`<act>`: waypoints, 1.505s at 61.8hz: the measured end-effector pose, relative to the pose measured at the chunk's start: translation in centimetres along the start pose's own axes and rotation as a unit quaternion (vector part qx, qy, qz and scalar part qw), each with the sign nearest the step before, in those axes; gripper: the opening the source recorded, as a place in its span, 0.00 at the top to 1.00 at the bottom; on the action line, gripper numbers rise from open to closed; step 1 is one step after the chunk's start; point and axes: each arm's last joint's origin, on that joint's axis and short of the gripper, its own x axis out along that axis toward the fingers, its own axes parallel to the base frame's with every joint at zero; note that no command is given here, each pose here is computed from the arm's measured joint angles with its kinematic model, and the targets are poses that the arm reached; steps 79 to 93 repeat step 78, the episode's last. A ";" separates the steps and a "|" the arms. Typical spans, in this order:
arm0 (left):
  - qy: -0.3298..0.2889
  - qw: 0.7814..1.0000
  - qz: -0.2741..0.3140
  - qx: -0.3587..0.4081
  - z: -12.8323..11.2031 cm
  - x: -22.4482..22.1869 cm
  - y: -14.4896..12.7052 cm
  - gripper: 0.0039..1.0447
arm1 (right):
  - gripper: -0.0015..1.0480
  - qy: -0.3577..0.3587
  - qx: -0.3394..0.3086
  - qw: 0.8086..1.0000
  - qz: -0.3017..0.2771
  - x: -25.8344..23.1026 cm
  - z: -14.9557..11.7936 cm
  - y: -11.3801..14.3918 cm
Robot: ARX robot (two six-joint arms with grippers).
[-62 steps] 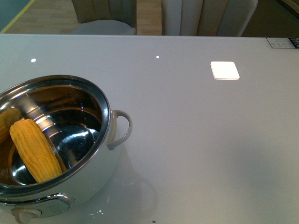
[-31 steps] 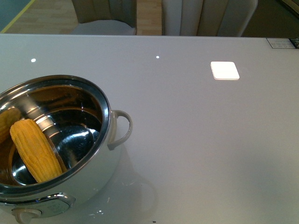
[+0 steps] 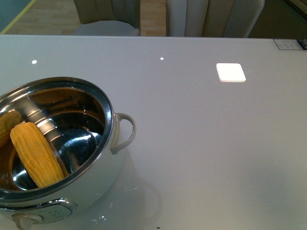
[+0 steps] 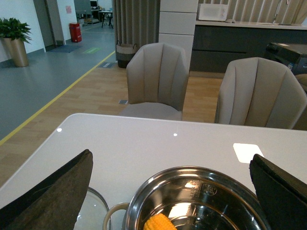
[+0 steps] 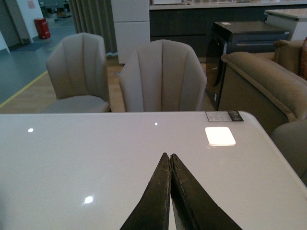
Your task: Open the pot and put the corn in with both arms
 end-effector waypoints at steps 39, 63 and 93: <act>0.000 1.000 0.000 0.000 0.0 0.0 0.0 0.06 | 0.61 0.002 -0.001 1.000 0.000 -1.2 -0.3 0.0; 0.000 1.000 0.000 0.000 0.0 0.0 0.0 0.06 | 0.09 0.002 -0.001 1.000 0.000 -1.2 -0.3 0.0; 0.000 1.000 0.000 0.000 0.0 0.0 0.0 0.06 | 0.08 0.002 -0.001 1.000 0.000 -1.2 -0.3 0.0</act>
